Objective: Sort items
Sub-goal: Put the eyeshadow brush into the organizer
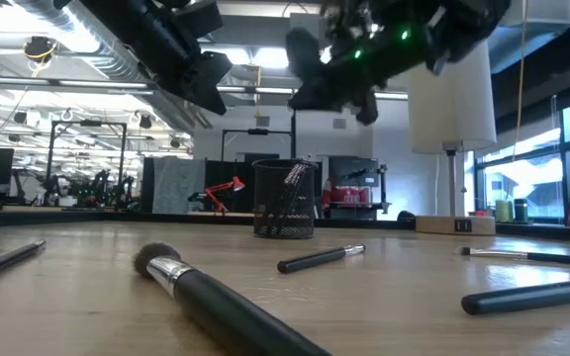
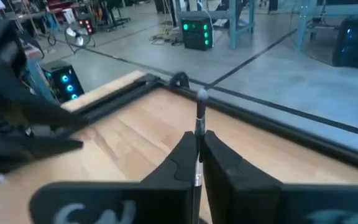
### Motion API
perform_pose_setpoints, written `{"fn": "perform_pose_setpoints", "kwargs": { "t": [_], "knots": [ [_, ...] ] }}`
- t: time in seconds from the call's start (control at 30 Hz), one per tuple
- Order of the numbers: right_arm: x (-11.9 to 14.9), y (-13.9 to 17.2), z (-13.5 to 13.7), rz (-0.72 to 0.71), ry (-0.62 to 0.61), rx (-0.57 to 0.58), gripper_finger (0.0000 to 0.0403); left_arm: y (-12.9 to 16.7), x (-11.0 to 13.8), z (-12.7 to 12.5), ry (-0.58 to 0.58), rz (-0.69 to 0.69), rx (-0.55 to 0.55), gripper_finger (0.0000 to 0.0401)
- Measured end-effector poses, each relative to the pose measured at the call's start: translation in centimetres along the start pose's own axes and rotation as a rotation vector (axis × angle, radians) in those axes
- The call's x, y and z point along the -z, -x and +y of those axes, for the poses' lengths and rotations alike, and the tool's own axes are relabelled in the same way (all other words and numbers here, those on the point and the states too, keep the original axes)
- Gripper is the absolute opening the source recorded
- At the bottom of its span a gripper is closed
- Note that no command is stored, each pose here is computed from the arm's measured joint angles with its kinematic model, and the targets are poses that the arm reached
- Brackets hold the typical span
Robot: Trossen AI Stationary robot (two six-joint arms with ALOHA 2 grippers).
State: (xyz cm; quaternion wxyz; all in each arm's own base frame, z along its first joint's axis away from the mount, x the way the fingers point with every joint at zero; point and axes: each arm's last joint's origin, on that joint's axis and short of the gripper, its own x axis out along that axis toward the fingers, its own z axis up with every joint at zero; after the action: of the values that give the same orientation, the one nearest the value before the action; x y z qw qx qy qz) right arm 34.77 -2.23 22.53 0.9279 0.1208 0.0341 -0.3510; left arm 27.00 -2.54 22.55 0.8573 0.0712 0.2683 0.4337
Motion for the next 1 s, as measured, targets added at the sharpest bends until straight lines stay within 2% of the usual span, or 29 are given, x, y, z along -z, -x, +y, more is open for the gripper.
{"fn": "perform_pose_setpoints", "kwargs": {
  "t": [0.1, 0.27, 0.43, 0.63, 0.73, 0.83, 0.93, 1.0],
  "knots": [
    [1.3, -0.5, 0.1, 0.029, -0.002, 0.000, 0.0037, 0.0, 0.0, 0.0, -0.001, 0.002, 0.004, 0.0086],
    [1.7, -0.6, 0.0, 0.053, -0.015, 0.009, 0.0083, 0.0, 0.1, 0.0, -0.016, 0.012, 0.004, 0.0086],
    [0.7, 0.0, -0.2, 0.058, -0.015, 0.011, 0.0122, 0.0, 0.3, 0.0, -0.026, 0.029, 0.028, 0.0086],
    [-1.1, 1.8, -0.8, 0.122, 0.038, 0.008, 0.0129, 0.0, 0.4, -0.1, -0.029, 0.055, 0.080, 0.0086],
    [-2.3, 3.5, -1.5, 0.270, 0.073, -0.083, 0.0130, 0.0, 0.5, -0.2, -0.038, 0.082, 0.125, 0.0086],
    [-2.8, 5.4, -2.3, 0.532, -0.004, -0.167, 0.0130, 0.1, 0.7, -0.2, -0.047, 0.100, 0.146, 0.0086],
    [-1.6, 7.0, -2.9, 0.776, -0.073, -0.143, 0.0130, 0.0, 0.6, -0.2, -0.043, 0.099, 0.146, 0.0086],
    [-0.3, 8.0, -2.8, 0.909, -0.077, -0.097, 0.0127, -0.1, 0.4, -0.3, -0.016, 0.087, 0.151, 0.0086]
  ]
}}
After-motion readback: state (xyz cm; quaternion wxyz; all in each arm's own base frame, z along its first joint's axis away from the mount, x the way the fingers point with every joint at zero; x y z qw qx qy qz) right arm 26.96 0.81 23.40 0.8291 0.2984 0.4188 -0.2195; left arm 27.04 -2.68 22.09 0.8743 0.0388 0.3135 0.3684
